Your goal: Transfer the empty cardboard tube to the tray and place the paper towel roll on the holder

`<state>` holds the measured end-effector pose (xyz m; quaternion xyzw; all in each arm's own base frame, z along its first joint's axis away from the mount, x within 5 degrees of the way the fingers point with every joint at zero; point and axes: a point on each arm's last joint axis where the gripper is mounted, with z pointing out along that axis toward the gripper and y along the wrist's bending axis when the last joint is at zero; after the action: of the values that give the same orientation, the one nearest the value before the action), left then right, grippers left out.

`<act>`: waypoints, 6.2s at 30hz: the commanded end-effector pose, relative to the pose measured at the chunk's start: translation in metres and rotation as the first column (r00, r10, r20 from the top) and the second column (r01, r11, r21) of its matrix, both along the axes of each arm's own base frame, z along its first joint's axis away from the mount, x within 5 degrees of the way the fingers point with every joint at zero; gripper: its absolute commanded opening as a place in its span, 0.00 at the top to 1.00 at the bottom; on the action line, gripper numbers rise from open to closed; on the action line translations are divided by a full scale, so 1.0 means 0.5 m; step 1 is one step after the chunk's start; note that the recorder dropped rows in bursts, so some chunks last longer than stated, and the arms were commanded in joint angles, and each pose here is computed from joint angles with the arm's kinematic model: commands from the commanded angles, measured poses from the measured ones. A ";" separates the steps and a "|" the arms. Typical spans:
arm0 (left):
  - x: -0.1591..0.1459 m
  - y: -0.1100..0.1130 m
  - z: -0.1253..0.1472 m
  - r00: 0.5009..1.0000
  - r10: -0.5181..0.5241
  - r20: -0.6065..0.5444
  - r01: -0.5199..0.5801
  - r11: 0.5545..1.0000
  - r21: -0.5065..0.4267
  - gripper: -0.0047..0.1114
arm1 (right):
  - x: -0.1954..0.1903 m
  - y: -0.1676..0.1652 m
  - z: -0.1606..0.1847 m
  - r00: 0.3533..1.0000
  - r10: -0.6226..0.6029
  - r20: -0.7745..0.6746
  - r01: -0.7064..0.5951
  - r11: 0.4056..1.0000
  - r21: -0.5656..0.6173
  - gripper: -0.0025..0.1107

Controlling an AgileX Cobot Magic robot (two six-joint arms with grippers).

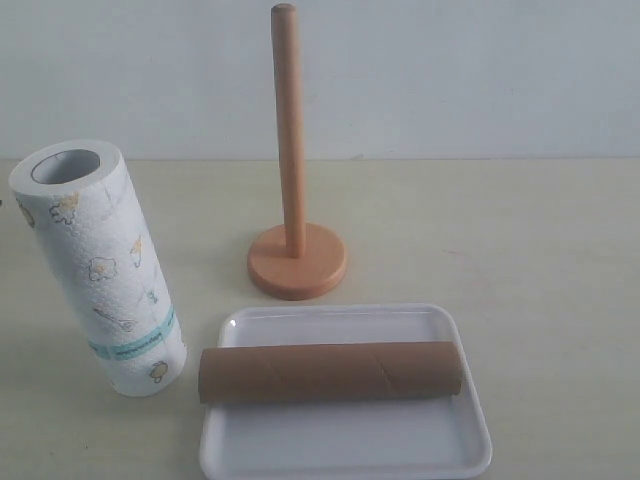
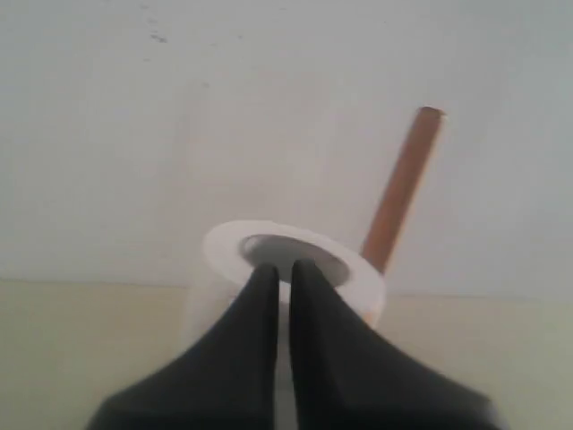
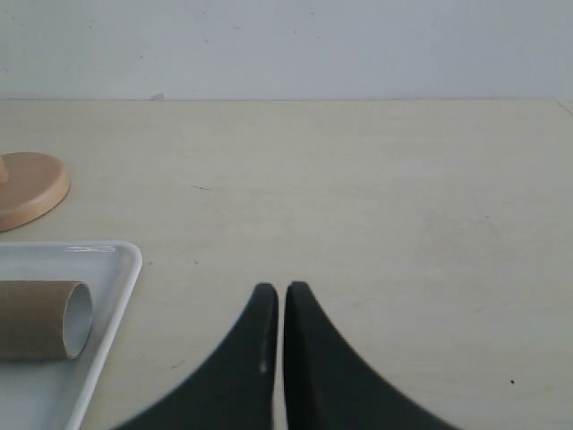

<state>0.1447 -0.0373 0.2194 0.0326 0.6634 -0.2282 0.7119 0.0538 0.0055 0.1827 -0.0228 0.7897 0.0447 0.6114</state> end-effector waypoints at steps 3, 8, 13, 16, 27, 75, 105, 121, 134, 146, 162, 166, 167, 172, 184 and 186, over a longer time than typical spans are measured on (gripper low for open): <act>-0.008 -0.017 -0.005 0.995 -0.096 0.002 0.096 0.994 0.058 0.92 | 0.000 -0.001 0.002 1.000 -0.003 0.010 0.003 1.000 -0.009 0.95; -0.003 -0.001 -0.023 0.995 -0.004 -0.098 0.006 1.000 0.022 0.92 | 0.000 -0.001 0.002 1.000 -0.003 0.010 0.003 1.000 -0.009 0.95; -0.011 -0.001 -0.045 0.990 0.004 -0.140 0.016 0.990 0.143 0.80 | 0.000 -0.001 0.004 1.000 -0.003 0.023 0.003 1.000 -0.008 0.95; -0.015 -0.008 -0.056 0.983 -0.037 -0.177 0.074 0.975 0.209 0.60 | 0.000 -0.001 0.003 1.000 -0.003 0.017 0.003 1.000 -0.009 0.95; -0.018 -0.013 -0.063 0.977 -0.062 -0.203 0.112 0.963 0.244 0.23 | 0.000 -0.001 0.003 1.000 -0.003 0.017 0.003 1.000 -0.009 0.95; 0.211 -0.058 -0.127 0.972 -0.208 -0.106 0.230 0.931 0.284 0.92 | 0.000 -0.001 0.003 1.000 -0.003 0.017 0.003 1.000 -0.009 0.95; 0.222 -0.052 0.491 0.929 -0.180 0.323 0.172 0.984 0.052 0.92 | 0.000 -0.001 0.003 1.000 -0.003 0.017 0.003 1.000 -0.009 0.95; 0.315 -0.121 0.527 0.803 -0.558 0.209 0.526 0.829 0.192 0.92 | 0.000 -0.001 0.003 1.000 -0.003 0.017 0.003 1.000 -0.009 0.95; 0.324 -0.174 0.508 0.762 -0.612 0.211 0.554 0.785 0.279 0.92 | 0.000 -0.001 0.002 1.000 -0.003 0.013 0.003 1.000 -0.009 0.95; 0.394 -0.256 0.476 0.785 -0.597 0.166 0.521 0.781 0.344 0.92 | 0.000 -0.001 0.002 1.000 -0.003 0.013 0.003 1.000 -0.009 0.95; 0.437 -0.257 0.448 0.836 -0.529 0.146 0.448 0.812 0.374 0.92 | 0.000 -0.001 0.002 1.000 -0.003 0.013 0.003 1.000 -0.009 0.95; 0.442 -0.261 0.440 0.833 -0.536 0.135 0.461 0.808 0.367 0.92 | 0.000 -0.001 0.002 1.000 -0.003 0.013 0.003 1.000 -0.009 0.95; 0.443 -0.261 0.438 0.834 -0.537 0.130 0.463 0.807 0.366 0.92 | 0.000 -0.001 0.002 1.000 -0.003 0.013 0.003 1.000 -0.009 0.95; 0.443 -0.265 0.431 0.822 -0.558 0.113 0.488 0.793 0.364 0.92 | 0.000 -0.001 0.002 1.000 -0.003 0.013 0.003 1.000 -0.009 0.95; 0.447 -0.270 0.411 0.812 -0.582 0.048 0.526 0.764 0.373 0.92 | 0.000 -0.001 0.002 1.000 -0.003 0.013 0.003 1.000 -0.009 0.95; 0.449 -0.271 0.405 0.812 -0.583 0.034 0.529 0.760 0.378 0.92 | 0.000 -0.001 0.002 1.000 -0.003 0.013 0.003 1.000 -0.009 0.95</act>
<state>0.3703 -0.1709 0.4198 0.3711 0.5986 -0.2960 0.6452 0.0538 0.0055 0.1827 -0.0228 0.7897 0.0447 0.6114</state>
